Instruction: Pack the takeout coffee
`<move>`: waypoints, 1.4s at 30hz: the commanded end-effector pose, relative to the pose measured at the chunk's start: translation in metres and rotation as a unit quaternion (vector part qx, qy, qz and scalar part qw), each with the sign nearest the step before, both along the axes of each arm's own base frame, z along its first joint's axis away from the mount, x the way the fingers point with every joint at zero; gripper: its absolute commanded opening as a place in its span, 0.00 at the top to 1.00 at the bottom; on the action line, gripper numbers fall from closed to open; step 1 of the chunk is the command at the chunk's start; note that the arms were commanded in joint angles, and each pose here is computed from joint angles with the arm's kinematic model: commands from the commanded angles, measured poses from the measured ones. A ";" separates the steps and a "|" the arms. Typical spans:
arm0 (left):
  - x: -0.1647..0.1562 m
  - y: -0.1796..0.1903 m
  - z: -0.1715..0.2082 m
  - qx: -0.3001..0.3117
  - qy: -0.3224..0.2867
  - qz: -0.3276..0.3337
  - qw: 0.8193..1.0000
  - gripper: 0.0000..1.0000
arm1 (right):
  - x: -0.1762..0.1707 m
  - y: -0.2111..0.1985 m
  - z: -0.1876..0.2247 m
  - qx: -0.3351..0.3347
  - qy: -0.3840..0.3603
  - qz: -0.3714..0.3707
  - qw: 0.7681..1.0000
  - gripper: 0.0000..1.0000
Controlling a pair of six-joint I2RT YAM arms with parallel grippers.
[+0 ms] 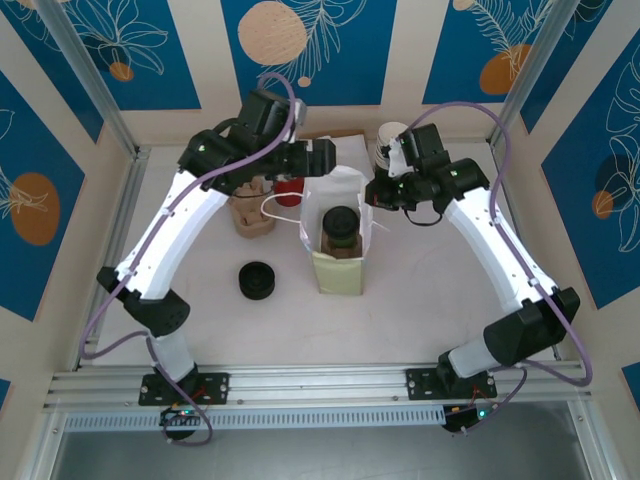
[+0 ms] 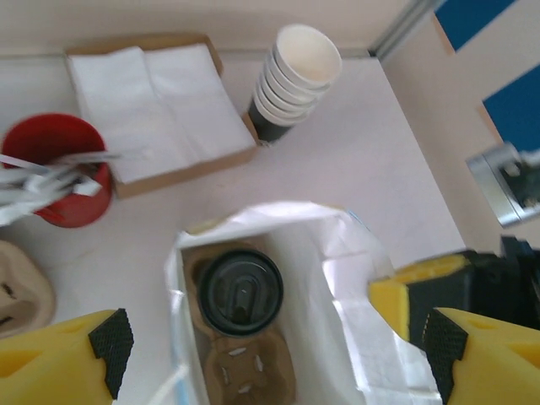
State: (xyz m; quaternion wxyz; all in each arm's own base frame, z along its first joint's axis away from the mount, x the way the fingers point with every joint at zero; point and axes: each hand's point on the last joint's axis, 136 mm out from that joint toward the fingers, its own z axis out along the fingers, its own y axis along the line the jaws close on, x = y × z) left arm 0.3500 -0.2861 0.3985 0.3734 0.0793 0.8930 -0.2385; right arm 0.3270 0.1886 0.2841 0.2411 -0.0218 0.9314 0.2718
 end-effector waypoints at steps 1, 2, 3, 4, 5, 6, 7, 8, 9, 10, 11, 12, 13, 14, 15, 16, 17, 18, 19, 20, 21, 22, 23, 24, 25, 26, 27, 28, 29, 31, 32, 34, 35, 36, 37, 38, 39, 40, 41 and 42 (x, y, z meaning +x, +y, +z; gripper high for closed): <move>0.014 0.027 0.004 0.016 -0.018 0.041 0.999 0.10 | -0.003 0.009 0.023 0.042 -0.054 0.027 0.997 0.97; 0.016 0.031 0.002 0.015 -0.016 0.047 0.999 0.10 | -0.006 0.009 0.022 0.047 -0.055 0.030 0.997 0.97; 0.018 0.035 0.001 0.016 -0.016 0.053 0.998 0.10 | -0.008 0.010 0.022 0.052 -0.058 0.034 0.996 0.97; 0.019 0.038 0.000 0.015 -0.016 0.057 0.998 0.10 | -0.011 0.010 0.022 0.057 -0.060 0.037 0.996 0.97; 0.021 0.040 -0.001 0.014 -0.014 0.061 0.998 0.10 | -0.014 0.011 0.022 0.061 -0.062 0.039 0.995 0.97; 0.022 0.041 -0.003 0.015 -0.012 0.061 0.998 0.10 | -0.016 0.011 0.022 0.064 -0.063 0.041 0.995 0.97; 0.023 0.043 -0.005 0.015 -0.009 0.064 0.998 0.09 | -0.018 0.011 0.023 0.069 -0.067 0.044 0.994 0.97; 0.023 0.044 -0.007 0.018 -0.007 0.065 0.998 0.10 | -0.021 0.012 0.024 0.074 -0.070 0.047 0.994 0.97; 0.023 0.044 -0.008 0.019 -0.005 0.066 0.998 0.10 | -0.023 0.012 0.024 0.078 -0.073 0.050 0.993 0.97; 0.023 0.046 -0.010 0.022 -0.003 0.068 0.997 0.10 | -0.026 0.013 0.026 0.083 -0.077 0.054 0.992 0.97; 0.023 0.047 -0.012 0.024 0.000 0.070 0.997 0.09 | -0.028 0.014 0.026 0.087 -0.080 0.057 0.991 0.97; 0.023 0.049 -0.013 0.026 0.001 0.073 0.997 0.10 | -0.030 0.014 0.026 0.091 -0.082 0.060 0.991 0.97; 0.024 0.052 -0.015 0.027 0.002 0.076 0.997 0.09 | -0.033 0.015 0.026 0.095 -0.084 0.062 0.990 0.97; 0.024 0.053 -0.017 0.030 0.004 0.078 0.996 0.10 | -0.034 0.015 0.026 0.100 -0.084 0.062 0.990 0.97; 0.025 0.056 -0.019 0.030 0.007 0.083 0.996 0.09 | -0.035 0.014 0.023 0.101 -0.080 0.060 0.990 0.97; 0.026 0.059 -0.021 0.031 0.010 0.089 0.995 0.09 | -0.035 0.014 0.023 0.102 -0.077 0.058 0.990 0.97; 0.028 0.063 -0.023 0.032 0.014 0.095 0.995 0.09 | -0.034 0.015 0.022 0.104 -0.073 0.057 0.990 0.97; 0.029 0.065 -0.024 0.033 0.015 0.099 0.994 0.09 | -0.033 0.015 0.022 0.105 -0.072 0.056 0.990 0.97; 0.031 0.069 -0.026 0.036 0.018 0.105 0.994 0.09 | -0.031 0.015 0.021 0.105 -0.069 0.053 0.991 0.97; 0.031 0.072 -0.028 0.039 0.021 0.110 0.993 0.09 | -0.029 0.016 0.021 0.106 -0.066 0.050 0.991 0.97; 0.032 0.074 -0.029 0.040 0.024 0.114 0.992 0.09 | -0.027 0.017 0.021 0.109 -0.065 0.052 0.991 0.97; 0.033 0.077 -0.031 0.041 0.027 0.117 0.992 0.09 | -0.024 0.018 0.020 0.111 -0.062 0.053 0.990 0.97; 0.034 0.079 -0.033 0.043 0.031 0.121 0.991 0.09 | -0.022 0.021 0.021 0.115 -0.061 0.056 0.990 0.97; 0.034 0.082 -0.035 0.044 0.034 0.124 0.991 0.09 | -0.020 0.023 0.021 0.118 -0.060 0.059 0.989 0.97; 0.034 0.083 -0.037 0.045 0.038 0.126 0.990 0.09 | -0.018 0.025 0.020 0.122 -0.058 0.063 0.989 0.97; 0.034 0.085 -0.039 0.046 0.039 0.128 0.990 0.09 | -0.015 0.027 0.020 0.127 -0.056 0.065 0.988 0.97; 0.034 0.086 -0.040 0.046 0.041 0.129 0.990 0.09 | -0.014 0.028 0.019 0.130 -0.054 0.066 0.988 0.97; 0.034 0.087 -0.042 0.046 0.042 0.130 0.989 0.09 | -0.012 0.031 0.019 0.133 -0.054 0.070 0.987 0.97; 0.034 0.087 -0.044 0.046 0.045 0.133 0.989 0.09 | -0.010 0.032 0.018 0.137 -0.052 0.072 0.987 0.97; 0.033 0.090 -0.045 0.044 0.048 0.137 0.988 0.09 | -0.007 0.035 0.016 0.142 -0.047 0.075 0.986 0.97; 0.034 0.091 -0.047 0.044 0.052 0.140 0.988 0.09 | -0.005 0.036 0.015 0.144 -0.043 0.076 0.986 0.97; 0.033 0.093 -0.049 0.043 0.057 0.142 0.987 0.09 | -0.003 0.037 0.015 0.146 -0.040 0.078 0.985 0.97; 0.033 0.093 -0.049 0.043 0.057 0.143 0.987 0.09 | -0.001 0.038 0.015 0.147 -0.039 0.078 0.985 0.97; 0.032 0.094 -0.050 0.043 0.058 0.143 0.987 0.09 | -0.001 0.038 0.013 0.149 -0.035 0.078 0.985 0.97; 0.032 0.095 -0.050 0.043 0.059 0.144 0.987 0.09 | 0.000 0.038 0.012 0.149 -0.032 0.077 0.985 0.97; 0.032 0.096 -0.051 0.043 0.062 0.146 0.986 0.09 | 0.001 0.039 0.011 0.150 -0.030 0.076 0.985 0.97; 0.032 0.096 -0.052 0.044 0.063 0.146 0.986 0.08 | 0.001 0.039 0.009 0.149 -0.026 0.076 0.986 0.97; 0.032 0.097 -0.053 0.045 0.066 0.148 0.986 0.08 | 0.001 0.039 0.008 0.149 -0.023 0.076 0.986 0.97; 0.031 0.098 -0.054 0.046 0.068 0.148 0.986 0.08 | 0.003 0.039 0.006 0.148 -0.021 0.073 0.986 0.96; 0.031 0.098 -0.054 0.045 0.069 0.148 0.986 0.08 | 0.003 0.039 0.005 0.148 -0.018 0.072 0.986 0.96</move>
